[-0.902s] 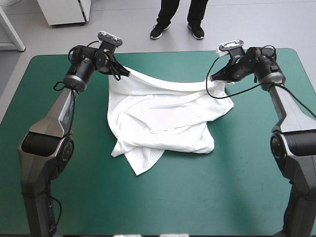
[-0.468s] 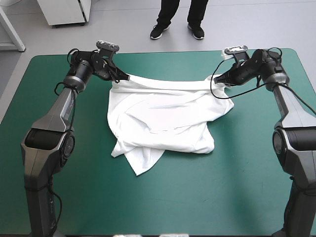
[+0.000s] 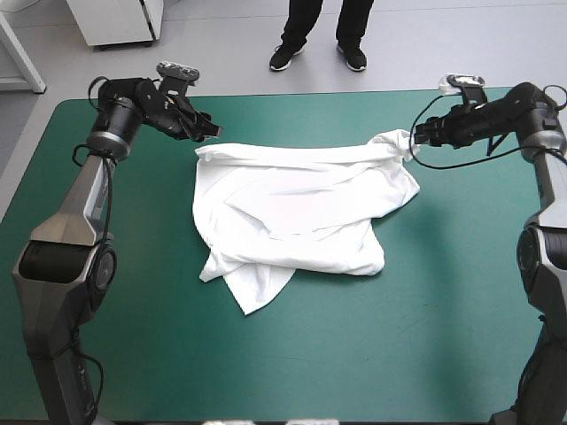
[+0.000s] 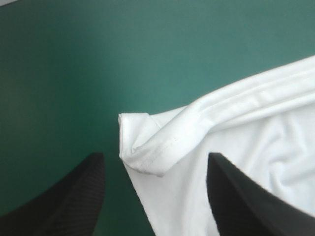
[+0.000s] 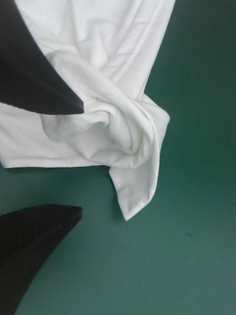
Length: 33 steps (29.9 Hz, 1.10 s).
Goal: Fold the cloth
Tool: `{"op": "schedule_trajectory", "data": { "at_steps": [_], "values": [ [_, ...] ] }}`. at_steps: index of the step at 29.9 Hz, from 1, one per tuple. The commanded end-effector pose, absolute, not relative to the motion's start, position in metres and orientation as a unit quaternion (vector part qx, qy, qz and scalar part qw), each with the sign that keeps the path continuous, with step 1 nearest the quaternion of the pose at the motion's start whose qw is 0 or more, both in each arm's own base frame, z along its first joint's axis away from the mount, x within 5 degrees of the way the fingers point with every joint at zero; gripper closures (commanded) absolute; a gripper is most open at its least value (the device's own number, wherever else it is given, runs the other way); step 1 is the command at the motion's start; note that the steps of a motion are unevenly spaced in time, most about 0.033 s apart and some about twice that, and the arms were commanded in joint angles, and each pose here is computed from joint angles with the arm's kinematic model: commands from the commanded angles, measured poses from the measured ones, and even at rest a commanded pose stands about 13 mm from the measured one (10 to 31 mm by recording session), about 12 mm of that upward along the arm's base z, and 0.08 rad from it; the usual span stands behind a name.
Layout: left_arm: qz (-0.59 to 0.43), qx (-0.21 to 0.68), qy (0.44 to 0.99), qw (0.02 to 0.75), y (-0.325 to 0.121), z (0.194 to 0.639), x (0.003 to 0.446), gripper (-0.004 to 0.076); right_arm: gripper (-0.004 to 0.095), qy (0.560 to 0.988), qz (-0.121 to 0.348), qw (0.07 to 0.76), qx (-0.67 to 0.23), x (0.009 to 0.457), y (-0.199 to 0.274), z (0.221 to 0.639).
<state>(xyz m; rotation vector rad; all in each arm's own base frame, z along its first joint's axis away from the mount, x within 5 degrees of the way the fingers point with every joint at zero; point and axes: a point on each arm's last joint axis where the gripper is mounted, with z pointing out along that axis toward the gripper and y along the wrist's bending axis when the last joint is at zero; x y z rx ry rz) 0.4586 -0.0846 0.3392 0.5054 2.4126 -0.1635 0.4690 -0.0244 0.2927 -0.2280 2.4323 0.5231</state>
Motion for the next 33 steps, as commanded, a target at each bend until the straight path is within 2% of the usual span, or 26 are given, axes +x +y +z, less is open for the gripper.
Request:
{"op": "schedule_trajectory", "data": {
  "at_steps": [1, 11, 14, 18, 23, 33],
  "values": [
    [-0.073, 0.197, 0.901, 0.379, -0.08, 0.403, 0.422, 0.0265, 0.0358, 0.897, 0.21, 0.379, -0.09, 0.444, -0.036, 0.356],
    [-0.087, 0.221, 0.93, 0.28, -0.087, 0.403, 0.34, 0.0265, 0.0358, 0.9, 0.196, 0.376, -0.097, 0.393, -0.033, 0.373],
    [-0.078, 0.243, 0.936, 0.244, -0.094, 0.386, 0.311, 0.0265, 0.0358, 0.904, 0.188, 0.373, -0.091, 0.377, -0.031, 0.371],
    [-0.032, 0.282, 0.942, 0.181, -0.1, 0.348, 0.279, 0.0265, 0.0358, 0.914, 0.156, 0.363, -0.092, 0.355, -0.032, 0.364],
    [-0.028, 0.29, 0.945, 0.148, -0.104, 0.311, 0.269, 0.0265, 0.0358, 0.922, 0.114, 0.357, -0.094, 0.33, -0.033, 0.356],
    [-0.066, 0.296, 0.939, 0.162, -0.112, 0.277, 0.268, 0.0265, 0.0358, 0.924, 0.104, 0.347, -0.122, 0.325, -0.016, 0.35]
  ]
}}
